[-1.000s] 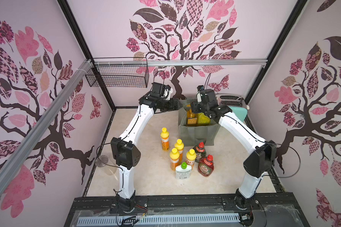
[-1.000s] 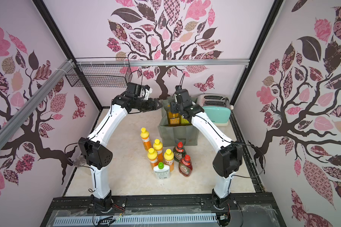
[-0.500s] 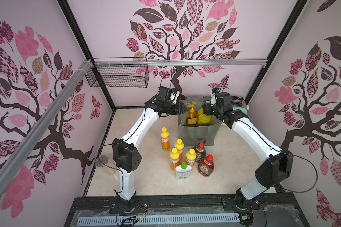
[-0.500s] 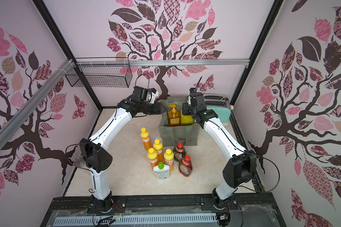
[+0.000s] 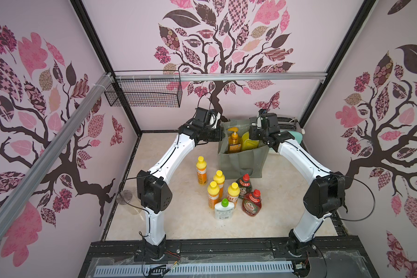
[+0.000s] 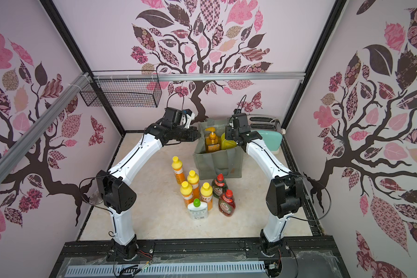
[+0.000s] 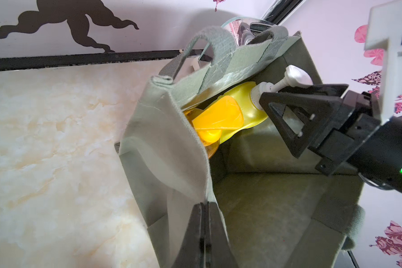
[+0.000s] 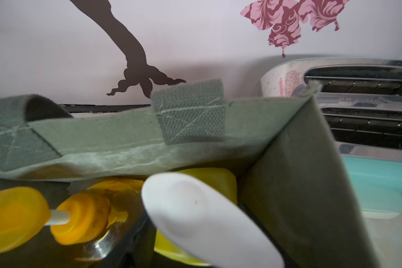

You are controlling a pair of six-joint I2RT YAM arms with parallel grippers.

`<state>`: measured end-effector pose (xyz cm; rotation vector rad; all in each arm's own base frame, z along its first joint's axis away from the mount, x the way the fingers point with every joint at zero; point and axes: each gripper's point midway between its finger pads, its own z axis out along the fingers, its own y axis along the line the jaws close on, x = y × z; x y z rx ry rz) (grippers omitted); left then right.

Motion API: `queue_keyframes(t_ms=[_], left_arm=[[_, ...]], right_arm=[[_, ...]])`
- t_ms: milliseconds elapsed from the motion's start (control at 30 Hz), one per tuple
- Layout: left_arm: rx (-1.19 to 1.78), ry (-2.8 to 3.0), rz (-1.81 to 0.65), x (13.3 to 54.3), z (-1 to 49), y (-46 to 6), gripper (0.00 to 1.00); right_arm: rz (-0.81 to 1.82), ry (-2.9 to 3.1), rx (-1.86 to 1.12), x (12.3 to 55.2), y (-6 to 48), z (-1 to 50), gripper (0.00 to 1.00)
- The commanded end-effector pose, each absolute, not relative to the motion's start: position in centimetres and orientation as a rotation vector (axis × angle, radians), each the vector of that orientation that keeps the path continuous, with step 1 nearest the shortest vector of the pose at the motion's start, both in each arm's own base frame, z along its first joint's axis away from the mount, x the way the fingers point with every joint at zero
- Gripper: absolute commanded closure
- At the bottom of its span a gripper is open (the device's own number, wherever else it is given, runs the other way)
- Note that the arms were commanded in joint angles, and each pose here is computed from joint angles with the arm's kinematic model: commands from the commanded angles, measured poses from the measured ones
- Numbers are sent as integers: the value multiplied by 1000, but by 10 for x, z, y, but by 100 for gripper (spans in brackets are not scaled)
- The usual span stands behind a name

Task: Pack dish soap into the shopping bag
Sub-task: Adjust the bottle of dish soap in the shopping bag.

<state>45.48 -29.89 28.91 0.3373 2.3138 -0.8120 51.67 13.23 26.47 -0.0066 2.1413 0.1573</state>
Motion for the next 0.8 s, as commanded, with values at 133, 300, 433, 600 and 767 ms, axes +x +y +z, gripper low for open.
queue_keyframes(t_ms=[133,300,433,600,767], left_arm=[[355,2322,-794,446,286,-299,92],[367,2325,-798,439,285,-303,49],[391,2345,-758,421,280,-304,40],[454,2382,-638,397,271,-306,31],[491,2422,-539,390,252,-304,36]], right_arm=[[146,2139,-20,540,137,261,40],[135,2160,-45,540,138,251,48],[139,2146,-108,537,141,259,70],[137,2094,-194,527,144,288,89],[113,2053,-270,521,144,317,95]])
